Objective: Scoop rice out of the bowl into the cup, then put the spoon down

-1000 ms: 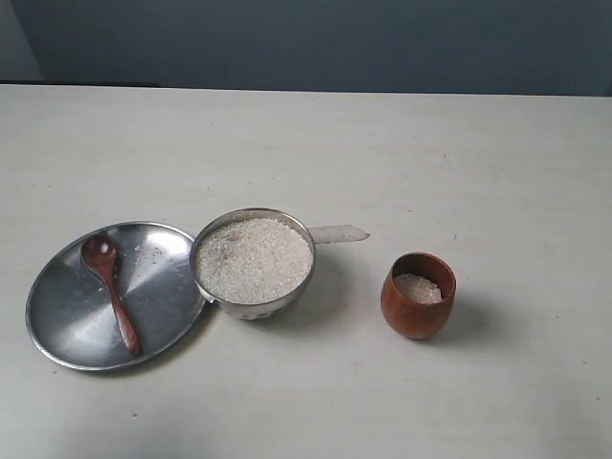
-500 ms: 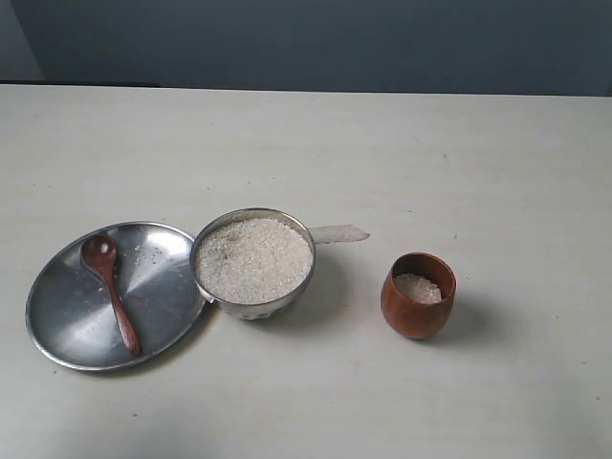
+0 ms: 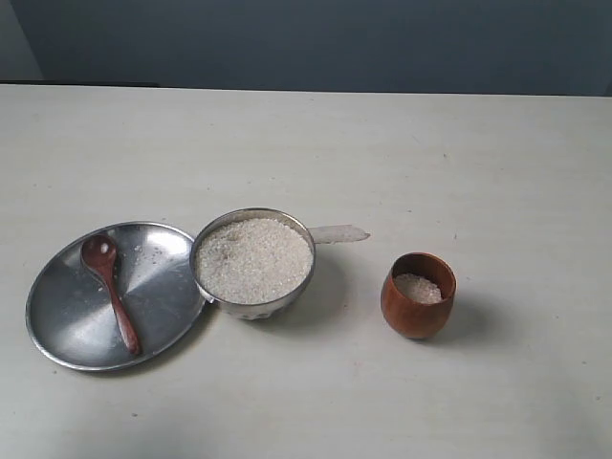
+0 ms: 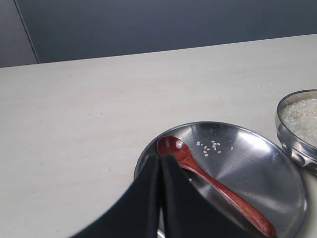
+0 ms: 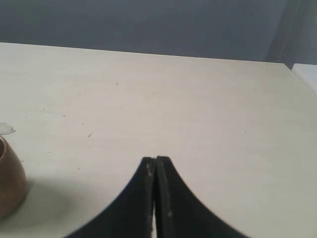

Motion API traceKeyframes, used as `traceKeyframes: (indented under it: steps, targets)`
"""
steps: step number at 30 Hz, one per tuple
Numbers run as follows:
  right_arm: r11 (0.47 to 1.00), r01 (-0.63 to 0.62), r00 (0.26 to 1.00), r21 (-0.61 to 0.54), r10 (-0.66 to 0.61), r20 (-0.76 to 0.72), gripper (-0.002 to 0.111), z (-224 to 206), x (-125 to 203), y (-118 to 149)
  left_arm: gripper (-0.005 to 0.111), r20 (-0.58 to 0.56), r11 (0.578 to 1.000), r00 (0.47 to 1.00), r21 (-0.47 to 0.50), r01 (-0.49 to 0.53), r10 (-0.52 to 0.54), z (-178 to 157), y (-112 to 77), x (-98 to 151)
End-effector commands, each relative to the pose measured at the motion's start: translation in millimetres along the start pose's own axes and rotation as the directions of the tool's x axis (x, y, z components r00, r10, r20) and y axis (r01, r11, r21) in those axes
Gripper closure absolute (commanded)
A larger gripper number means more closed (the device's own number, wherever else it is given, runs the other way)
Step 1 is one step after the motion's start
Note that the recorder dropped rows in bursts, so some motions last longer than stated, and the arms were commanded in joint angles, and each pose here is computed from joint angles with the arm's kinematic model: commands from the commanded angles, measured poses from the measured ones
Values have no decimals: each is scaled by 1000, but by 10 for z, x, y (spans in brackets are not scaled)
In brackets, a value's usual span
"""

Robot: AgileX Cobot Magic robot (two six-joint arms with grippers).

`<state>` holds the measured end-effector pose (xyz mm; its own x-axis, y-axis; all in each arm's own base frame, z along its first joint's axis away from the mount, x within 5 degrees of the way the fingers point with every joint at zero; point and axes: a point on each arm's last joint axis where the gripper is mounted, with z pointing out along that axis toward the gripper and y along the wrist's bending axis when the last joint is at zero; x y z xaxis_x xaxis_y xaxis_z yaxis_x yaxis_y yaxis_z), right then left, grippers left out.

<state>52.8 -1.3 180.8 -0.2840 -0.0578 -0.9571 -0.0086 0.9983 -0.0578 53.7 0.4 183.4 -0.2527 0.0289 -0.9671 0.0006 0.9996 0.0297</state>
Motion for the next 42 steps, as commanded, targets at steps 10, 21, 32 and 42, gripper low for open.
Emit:
traceKeyframes:
  steps: [10,21,32,42]
  targets:
    - [1000,12,1000,6,-12,14,108,3,0,-3,106,8,1000,1000,1,10,-10,0,-1,4]
    - [1000,12,1000,6,-12,14,108,3,0,-3,106,6,1000,1000,-7,-11,11,0,5,5]
    - [1000,-8,1000,-2,8,16,108,3,-1,4,106,6,1000,1000,-7,-12,12,0,6,5]
    - [1000,-8,1000,-2,8,16,108,3,-1,4,106,6,1000,1000,-7,-12,12,0,6,5]
